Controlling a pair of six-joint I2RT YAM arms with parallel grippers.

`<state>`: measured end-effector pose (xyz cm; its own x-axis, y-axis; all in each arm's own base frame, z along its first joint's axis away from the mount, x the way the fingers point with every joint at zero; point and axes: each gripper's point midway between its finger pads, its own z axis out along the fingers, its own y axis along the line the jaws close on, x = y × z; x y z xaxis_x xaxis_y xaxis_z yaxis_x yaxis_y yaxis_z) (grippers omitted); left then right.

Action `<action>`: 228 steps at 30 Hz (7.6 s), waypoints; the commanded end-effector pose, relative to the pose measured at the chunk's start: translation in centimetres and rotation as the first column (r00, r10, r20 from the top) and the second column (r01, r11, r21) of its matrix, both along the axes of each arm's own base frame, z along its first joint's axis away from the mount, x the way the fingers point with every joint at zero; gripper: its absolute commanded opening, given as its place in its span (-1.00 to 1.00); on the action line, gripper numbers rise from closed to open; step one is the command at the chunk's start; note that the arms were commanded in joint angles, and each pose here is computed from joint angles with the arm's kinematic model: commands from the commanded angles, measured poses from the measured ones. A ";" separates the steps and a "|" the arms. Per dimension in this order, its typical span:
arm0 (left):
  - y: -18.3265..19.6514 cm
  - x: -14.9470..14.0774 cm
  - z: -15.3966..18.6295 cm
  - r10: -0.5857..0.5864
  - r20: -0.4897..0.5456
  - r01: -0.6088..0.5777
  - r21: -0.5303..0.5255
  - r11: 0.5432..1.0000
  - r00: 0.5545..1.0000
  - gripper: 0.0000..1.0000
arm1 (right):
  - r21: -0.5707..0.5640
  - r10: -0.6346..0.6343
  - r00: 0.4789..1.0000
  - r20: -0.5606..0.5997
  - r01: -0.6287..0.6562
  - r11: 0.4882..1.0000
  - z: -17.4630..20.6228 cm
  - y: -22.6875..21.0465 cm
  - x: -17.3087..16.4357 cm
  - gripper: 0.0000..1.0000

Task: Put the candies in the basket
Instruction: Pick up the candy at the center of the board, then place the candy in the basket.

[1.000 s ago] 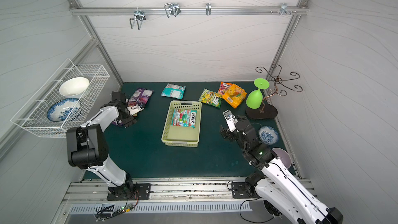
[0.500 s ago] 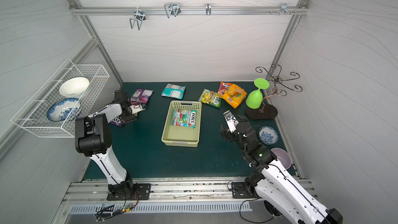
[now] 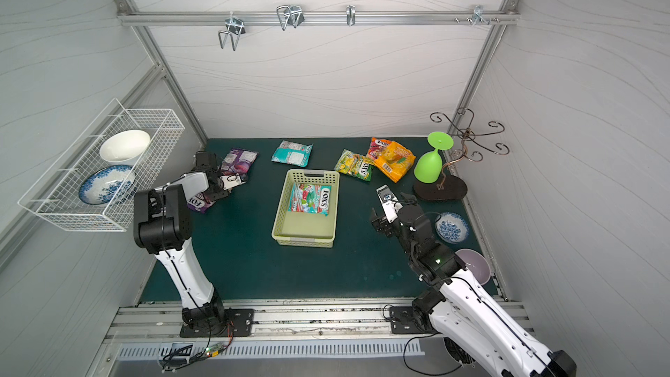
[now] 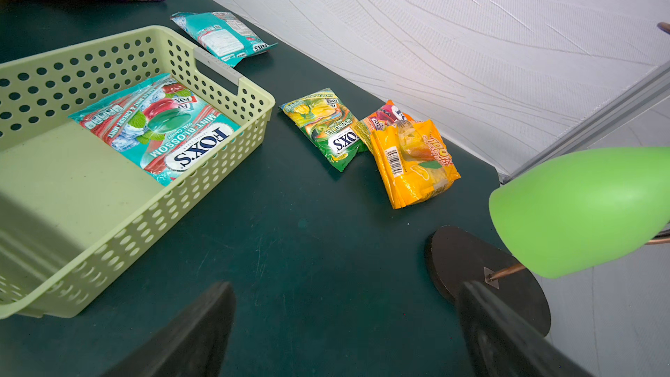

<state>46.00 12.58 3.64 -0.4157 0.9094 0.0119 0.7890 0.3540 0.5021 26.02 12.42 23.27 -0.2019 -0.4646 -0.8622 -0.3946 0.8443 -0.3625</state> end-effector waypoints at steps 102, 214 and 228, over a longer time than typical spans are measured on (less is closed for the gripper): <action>-31.3 -21.8 28.0 -0.421 0.164 0.431 -0.588 0.684 0.892 -0.77 | -0.006 0.858 0.509 -0.071 -0.860 0.510 3.4 26.3 -3.8 -1.00; -16.6 -13.0 20.1 0.622 -0.072 -0.401 -0.820 0.408 0.779 0.97 | -0.062 0.268 0.471 -0.841 -0.575 0.816 -18.2 26.8 -2.1 0.02; -16.9 -13.2 20.1 0.615 -0.078 -0.395 -0.827 0.400 0.785 0.97 | -0.109 0.220 0.488 -0.845 -0.559 0.822 -21.3 25.6 -1.9 0.00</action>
<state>32.13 -4.32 22.31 -0.7343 0.1293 -0.6663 0.2385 0.9682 -0.0750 25.06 39.44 4.76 -0.4078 -0.8569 -0.3154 -0.9083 0.4160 0.0440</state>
